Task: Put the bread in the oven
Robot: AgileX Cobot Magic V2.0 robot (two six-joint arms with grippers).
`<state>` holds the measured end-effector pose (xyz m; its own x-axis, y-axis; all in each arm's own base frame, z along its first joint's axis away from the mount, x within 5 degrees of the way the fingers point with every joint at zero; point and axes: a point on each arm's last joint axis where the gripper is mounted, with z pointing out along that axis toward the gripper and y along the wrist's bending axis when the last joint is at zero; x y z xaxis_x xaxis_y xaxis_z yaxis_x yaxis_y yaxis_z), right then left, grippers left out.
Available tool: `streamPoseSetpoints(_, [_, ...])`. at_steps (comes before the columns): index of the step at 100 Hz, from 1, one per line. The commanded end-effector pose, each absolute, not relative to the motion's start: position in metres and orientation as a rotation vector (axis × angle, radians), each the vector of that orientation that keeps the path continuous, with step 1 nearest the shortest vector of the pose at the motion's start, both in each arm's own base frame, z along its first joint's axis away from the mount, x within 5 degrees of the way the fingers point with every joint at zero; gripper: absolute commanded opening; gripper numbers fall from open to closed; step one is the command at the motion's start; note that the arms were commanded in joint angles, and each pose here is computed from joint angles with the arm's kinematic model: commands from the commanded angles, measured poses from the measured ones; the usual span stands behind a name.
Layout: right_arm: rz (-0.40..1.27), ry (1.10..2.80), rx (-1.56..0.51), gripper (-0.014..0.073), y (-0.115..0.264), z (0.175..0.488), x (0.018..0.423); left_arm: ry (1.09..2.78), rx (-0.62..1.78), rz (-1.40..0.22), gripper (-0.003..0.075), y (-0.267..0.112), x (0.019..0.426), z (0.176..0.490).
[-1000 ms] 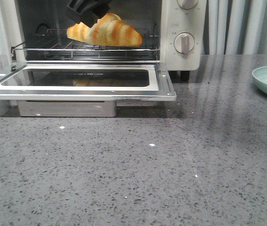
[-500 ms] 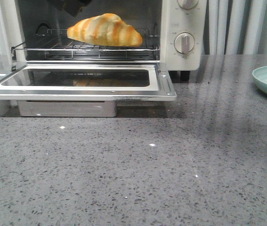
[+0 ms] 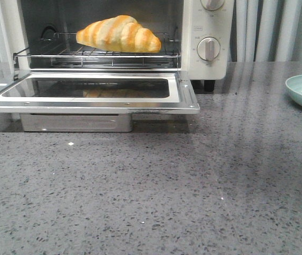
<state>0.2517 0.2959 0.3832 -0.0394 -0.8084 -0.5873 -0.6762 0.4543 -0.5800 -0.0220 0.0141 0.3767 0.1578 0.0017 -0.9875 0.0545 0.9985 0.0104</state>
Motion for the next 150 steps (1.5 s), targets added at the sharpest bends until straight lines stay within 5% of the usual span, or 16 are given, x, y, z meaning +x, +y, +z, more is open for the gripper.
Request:
streamPoseSetpoints(1, [-0.135, 1.718, -1.184, 0.0381, 0.279, 0.424, 0.233, 1.336, 0.023, -0.044, -0.0022, 0.01, -0.017, 0.377])
streamPoseSetpoints(47, [-0.127, 1.9, -1.025, 0.0366, 0.22, 0.463, 0.195, 1.389, 0.012, -0.097, -0.0022, 0.0, 0.027, 0.313])
streamPoseSetpoints(84, [-0.145, 2.001, -0.918, -0.0074, 0.158, 0.492, 0.16, 1.422, 0.015, -0.105, -0.0021, -0.002, 0.038, 0.29])
streamPoseSetpoints(113, [-0.148, 1.99, -0.732, -0.0064, 0.118, 0.498, 0.142, 1.427, 0.014, -0.105, -0.0021, -0.002, 0.038, 0.288])
streamPoseSetpoints(150, [-0.146, 1.998, -0.718, -0.0064, 0.1, 0.464, 0.13, 1.427, 0.014, -0.105, -0.0021, -0.002, 0.038, 0.288])
